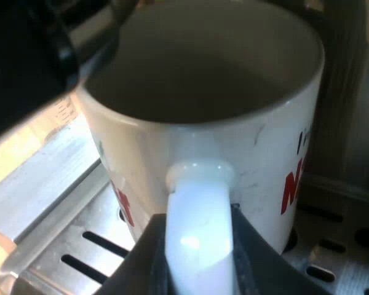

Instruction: Remove mug from coffee machine

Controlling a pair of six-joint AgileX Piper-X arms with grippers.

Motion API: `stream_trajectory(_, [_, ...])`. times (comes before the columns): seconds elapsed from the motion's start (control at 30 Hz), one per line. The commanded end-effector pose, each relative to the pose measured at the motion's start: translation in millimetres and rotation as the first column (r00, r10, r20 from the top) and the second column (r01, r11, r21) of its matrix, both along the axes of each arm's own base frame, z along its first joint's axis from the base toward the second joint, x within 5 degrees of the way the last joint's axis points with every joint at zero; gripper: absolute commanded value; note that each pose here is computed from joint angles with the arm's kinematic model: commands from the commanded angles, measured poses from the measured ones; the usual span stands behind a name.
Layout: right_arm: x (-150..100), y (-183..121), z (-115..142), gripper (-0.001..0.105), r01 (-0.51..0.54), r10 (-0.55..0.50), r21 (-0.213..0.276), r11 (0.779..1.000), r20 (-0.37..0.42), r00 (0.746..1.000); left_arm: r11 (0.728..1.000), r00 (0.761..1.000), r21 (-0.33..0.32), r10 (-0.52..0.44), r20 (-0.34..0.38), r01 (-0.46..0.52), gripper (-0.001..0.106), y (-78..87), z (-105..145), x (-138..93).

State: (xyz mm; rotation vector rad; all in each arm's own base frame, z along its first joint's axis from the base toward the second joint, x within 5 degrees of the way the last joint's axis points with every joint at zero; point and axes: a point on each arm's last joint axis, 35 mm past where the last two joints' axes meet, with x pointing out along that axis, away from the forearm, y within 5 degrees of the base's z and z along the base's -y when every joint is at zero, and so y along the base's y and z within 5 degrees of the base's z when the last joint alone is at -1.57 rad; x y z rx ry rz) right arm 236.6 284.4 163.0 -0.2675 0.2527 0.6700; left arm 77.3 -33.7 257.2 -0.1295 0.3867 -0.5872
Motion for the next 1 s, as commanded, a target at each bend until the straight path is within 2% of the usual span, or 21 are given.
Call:
stream_trajectory(0.03, [-4, -4, 2, 0.000, -0.003, 0.003, -0.014, 1.000, -0.008, 1.000, 1.000, 1.000, -0.017, -0.010, 0.022, 0.011, 0.076, -0.9, 4, 0])
stream_trajectory(0.53, [-26, -33, 5, 0.000, 0.023, -0.023, -0.029, 0.999, -0.007, 1.000, 1.000, 0.999, -0.020, -0.010, 0.036, 0.011, 0.076, -1.0, 5, 1])
stream_trajectory(1.0, [-55, -70, 20, 0.000, 0.031, -0.031, -0.011, 0.999, 0.010, 0.999, 1.000, 0.999, -0.020, -0.010, 0.036, 0.011, 0.076, -1.0, 5, 1])
